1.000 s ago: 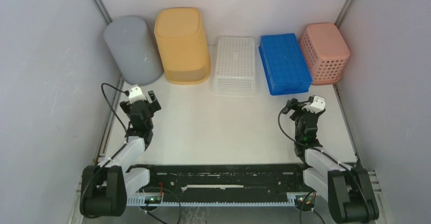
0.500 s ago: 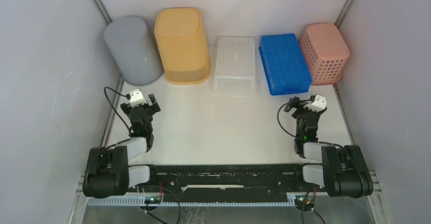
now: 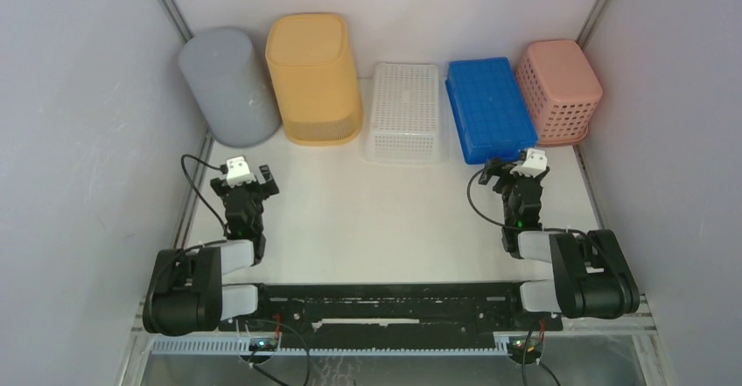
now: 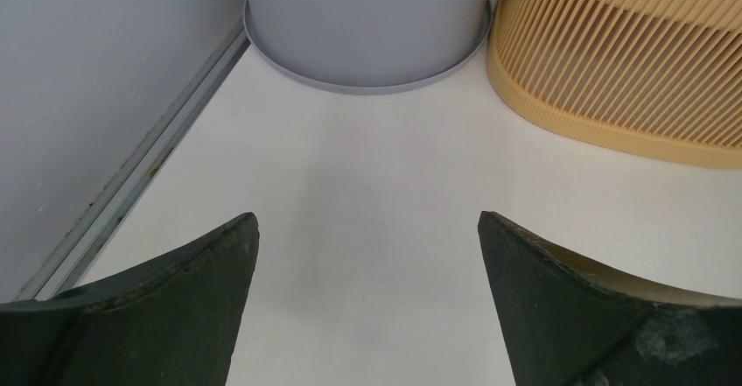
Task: Turn the large container upside down
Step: Reset both arms
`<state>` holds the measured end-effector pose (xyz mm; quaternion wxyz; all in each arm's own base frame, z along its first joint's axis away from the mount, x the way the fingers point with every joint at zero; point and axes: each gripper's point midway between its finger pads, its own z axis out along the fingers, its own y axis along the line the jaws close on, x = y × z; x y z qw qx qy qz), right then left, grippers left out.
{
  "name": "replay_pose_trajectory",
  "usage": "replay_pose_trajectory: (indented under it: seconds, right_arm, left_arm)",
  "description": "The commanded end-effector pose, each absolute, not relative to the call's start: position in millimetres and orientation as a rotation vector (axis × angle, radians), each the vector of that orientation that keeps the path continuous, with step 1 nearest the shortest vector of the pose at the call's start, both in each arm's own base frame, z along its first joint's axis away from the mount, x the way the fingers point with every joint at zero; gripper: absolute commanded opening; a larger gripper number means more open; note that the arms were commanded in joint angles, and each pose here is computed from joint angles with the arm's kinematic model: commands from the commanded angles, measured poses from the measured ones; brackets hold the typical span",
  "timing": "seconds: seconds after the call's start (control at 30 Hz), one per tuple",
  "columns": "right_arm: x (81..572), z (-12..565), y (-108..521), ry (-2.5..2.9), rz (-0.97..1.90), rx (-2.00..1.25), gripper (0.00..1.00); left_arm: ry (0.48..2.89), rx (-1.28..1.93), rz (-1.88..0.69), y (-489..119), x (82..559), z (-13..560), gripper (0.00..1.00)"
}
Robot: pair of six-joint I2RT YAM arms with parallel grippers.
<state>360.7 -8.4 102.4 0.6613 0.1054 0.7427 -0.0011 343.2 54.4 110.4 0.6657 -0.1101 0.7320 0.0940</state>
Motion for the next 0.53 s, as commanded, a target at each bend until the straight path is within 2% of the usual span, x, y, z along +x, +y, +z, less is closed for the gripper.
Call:
replay_pose_trajectory:
  seconds: [0.0,0.5]
  right_arm:
    - [361.8,99.5,-3.6,1.708,-0.010,0.186,1.00]
    - [363.1,98.6,-2.8,1.718,-0.003,0.181,1.00]
  left_arm:
    - [1.579,-0.235,0.210,55.3,351.3,132.1,1.00]
    - [1.580,-0.236,0.211,55.4,351.3,132.0,1.00]
